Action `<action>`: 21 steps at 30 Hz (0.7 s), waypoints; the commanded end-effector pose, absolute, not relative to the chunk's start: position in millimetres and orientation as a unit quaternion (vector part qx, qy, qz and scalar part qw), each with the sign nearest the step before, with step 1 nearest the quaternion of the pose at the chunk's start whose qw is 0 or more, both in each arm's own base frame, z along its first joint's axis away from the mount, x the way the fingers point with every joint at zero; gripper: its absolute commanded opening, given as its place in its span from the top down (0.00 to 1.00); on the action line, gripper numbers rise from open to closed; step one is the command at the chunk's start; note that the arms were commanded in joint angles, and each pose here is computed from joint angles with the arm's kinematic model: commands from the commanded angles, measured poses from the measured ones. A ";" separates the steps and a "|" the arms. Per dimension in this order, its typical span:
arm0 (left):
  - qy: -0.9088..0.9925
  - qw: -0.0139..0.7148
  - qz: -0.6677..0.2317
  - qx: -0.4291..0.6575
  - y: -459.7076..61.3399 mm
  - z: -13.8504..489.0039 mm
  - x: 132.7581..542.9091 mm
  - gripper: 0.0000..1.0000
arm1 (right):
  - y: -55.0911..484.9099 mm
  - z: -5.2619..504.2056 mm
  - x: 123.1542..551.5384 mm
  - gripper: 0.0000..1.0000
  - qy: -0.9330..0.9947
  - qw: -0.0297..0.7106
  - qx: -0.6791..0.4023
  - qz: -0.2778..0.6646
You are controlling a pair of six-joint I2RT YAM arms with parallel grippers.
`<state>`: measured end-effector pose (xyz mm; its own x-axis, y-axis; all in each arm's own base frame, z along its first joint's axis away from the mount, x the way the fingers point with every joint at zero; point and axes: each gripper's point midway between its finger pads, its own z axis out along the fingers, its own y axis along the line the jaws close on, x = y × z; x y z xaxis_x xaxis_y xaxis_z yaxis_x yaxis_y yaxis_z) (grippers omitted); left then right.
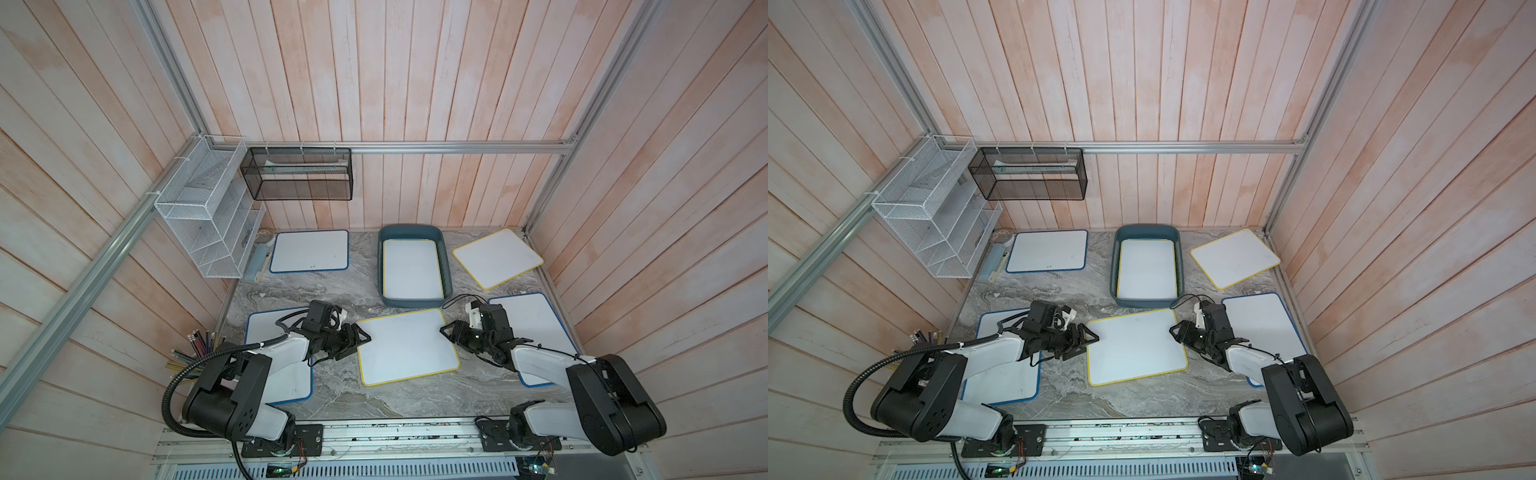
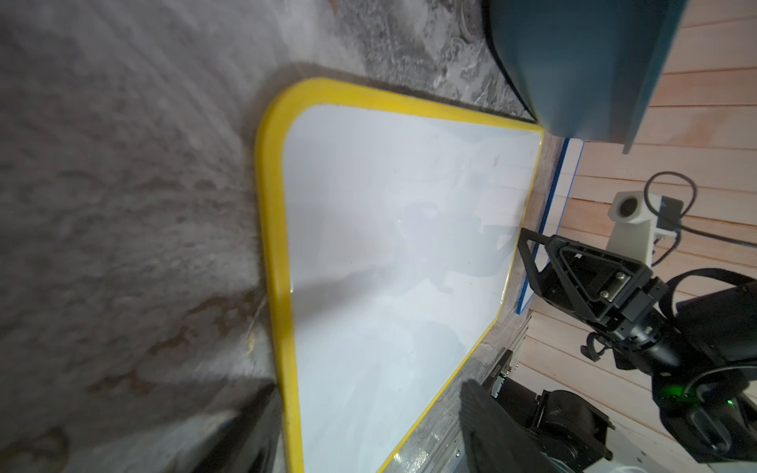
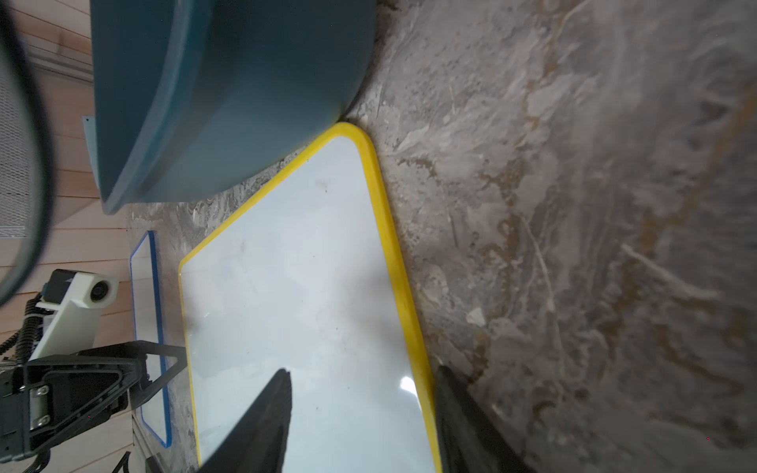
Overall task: Put the whiteboard into the storage box
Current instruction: Pick up the whiteboard at the center of the board.
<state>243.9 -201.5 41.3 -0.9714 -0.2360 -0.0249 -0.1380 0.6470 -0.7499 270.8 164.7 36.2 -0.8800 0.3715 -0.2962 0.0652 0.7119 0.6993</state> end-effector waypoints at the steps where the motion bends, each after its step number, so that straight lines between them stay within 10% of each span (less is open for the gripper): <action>1: 0.896 -0.004 -0.431 -0.108 -217.0 46.0 216.3 0.29 | 215.3 36.9 204.1 0.44 0.878 0.053 0.059 0.472; 21: 0.798 0.090 -0.594 -0.053 -251.8 161.6 252.0 0.29 | 223.6 18.4 194.8 0.44 0.877 0.031 0.055 0.475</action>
<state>238.2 -193.8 50.1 -0.8985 -0.4200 0.1272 -0.3692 0.5669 -0.7364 284.5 178.8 37.0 -0.8611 0.3812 -0.3364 0.0010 0.6628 0.7488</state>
